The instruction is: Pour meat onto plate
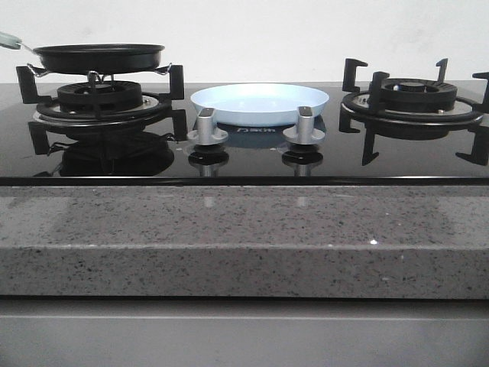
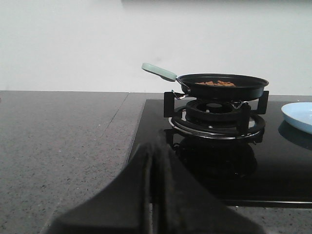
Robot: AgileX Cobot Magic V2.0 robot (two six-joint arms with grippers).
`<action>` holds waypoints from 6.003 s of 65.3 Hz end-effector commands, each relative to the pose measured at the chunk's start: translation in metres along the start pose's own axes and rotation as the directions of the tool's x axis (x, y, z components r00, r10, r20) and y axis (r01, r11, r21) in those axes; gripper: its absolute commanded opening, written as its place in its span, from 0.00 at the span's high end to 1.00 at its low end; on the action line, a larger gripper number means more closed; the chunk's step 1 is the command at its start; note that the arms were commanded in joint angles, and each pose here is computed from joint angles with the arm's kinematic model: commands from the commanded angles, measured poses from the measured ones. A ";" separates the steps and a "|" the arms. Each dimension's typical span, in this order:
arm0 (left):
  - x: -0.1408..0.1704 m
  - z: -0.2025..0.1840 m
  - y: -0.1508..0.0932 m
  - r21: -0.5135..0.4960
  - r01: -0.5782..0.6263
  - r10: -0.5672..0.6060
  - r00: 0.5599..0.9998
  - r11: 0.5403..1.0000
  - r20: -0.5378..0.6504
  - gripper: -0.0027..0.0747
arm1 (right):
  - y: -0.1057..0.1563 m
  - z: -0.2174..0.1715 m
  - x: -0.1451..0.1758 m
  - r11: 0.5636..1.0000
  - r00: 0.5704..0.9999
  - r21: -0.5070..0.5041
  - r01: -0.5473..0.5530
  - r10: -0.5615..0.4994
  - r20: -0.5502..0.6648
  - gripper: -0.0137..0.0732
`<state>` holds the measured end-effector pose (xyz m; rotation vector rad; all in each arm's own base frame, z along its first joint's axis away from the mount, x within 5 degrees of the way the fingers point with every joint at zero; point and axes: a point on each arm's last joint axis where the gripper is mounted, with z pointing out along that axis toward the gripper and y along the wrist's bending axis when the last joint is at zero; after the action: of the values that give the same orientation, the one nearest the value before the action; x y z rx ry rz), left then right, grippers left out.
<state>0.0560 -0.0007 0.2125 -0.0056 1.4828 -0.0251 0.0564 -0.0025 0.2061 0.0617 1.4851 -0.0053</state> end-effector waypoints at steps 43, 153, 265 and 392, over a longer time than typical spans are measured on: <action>-0.006 -0.002 0.001 -0.008 0.015 -0.015 0.996 1.000 0.086 0.99 | 0.000 -0.002 -0.010 1.000 0.994 0.001 0.010 -0.010 0.105 0.92; -0.151 0.035 -0.012 0.082 0.094 -0.077 0.979 0.992 -0.191 0.99 | 0.004 0.031 -0.152 0.999 0.979 0.034 -0.001 0.008 -0.204 0.92; -0.128 0.090 -0.012 0.055 0.106 -0.076 0.916 0.993 -0.394 0.56 | 0.116 0.258 -0.153 0.950 0.640 -0.309 -0.054 -0.205 -0.740 0.33; -0.128 0.090 -0.012 0.055 0.106 -0.076 0.916 0.993 -0.394 0.56 | 0.148 0.419 -0.070 0.924 0.472 -0.353 -0.149 -0.247 -0.846 0.78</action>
<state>0.1314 -0.0116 0.3303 0.0094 1.9881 -0.1659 0.4810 0.1297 0.2759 -0.3678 2.6536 0.3197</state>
